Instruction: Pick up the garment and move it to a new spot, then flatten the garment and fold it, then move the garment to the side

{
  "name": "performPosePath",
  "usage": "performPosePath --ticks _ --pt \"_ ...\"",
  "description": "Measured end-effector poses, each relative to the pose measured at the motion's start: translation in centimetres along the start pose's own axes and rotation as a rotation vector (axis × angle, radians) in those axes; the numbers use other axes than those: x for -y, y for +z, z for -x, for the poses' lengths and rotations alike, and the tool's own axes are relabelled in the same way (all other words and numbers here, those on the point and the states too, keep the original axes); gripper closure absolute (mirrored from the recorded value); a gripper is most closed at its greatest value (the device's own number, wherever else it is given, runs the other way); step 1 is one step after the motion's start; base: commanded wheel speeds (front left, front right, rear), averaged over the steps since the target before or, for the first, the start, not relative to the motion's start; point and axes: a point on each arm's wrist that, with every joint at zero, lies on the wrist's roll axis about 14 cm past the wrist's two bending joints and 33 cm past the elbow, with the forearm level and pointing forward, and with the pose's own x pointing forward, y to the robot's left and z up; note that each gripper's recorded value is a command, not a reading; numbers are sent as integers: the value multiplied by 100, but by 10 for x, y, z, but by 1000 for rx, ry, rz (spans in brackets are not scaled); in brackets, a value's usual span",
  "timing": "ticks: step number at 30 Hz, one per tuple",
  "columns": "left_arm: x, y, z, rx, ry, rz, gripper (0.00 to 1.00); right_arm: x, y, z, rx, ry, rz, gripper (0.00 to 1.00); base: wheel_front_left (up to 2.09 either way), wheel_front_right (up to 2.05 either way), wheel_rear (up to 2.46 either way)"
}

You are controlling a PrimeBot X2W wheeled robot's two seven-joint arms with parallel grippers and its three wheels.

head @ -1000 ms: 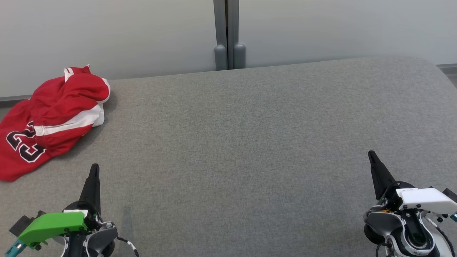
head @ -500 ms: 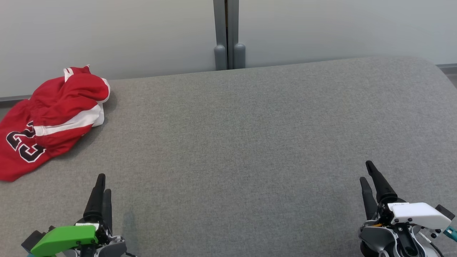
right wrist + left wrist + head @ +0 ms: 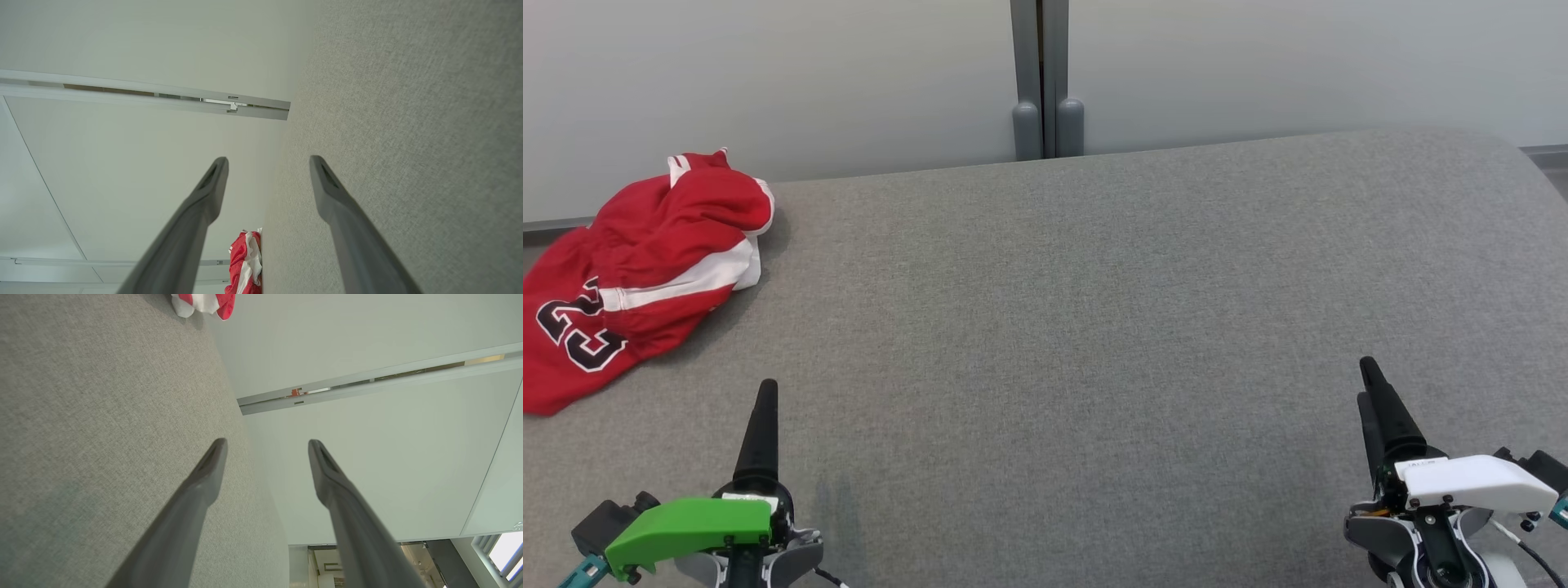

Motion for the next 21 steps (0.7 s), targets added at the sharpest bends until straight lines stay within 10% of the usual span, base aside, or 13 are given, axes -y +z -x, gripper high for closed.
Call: performPosePath --ticks 21 --pt "19 -20 1 -12 -29 -398 0 -19 -5 3 11 70 405 0 0 0 0"
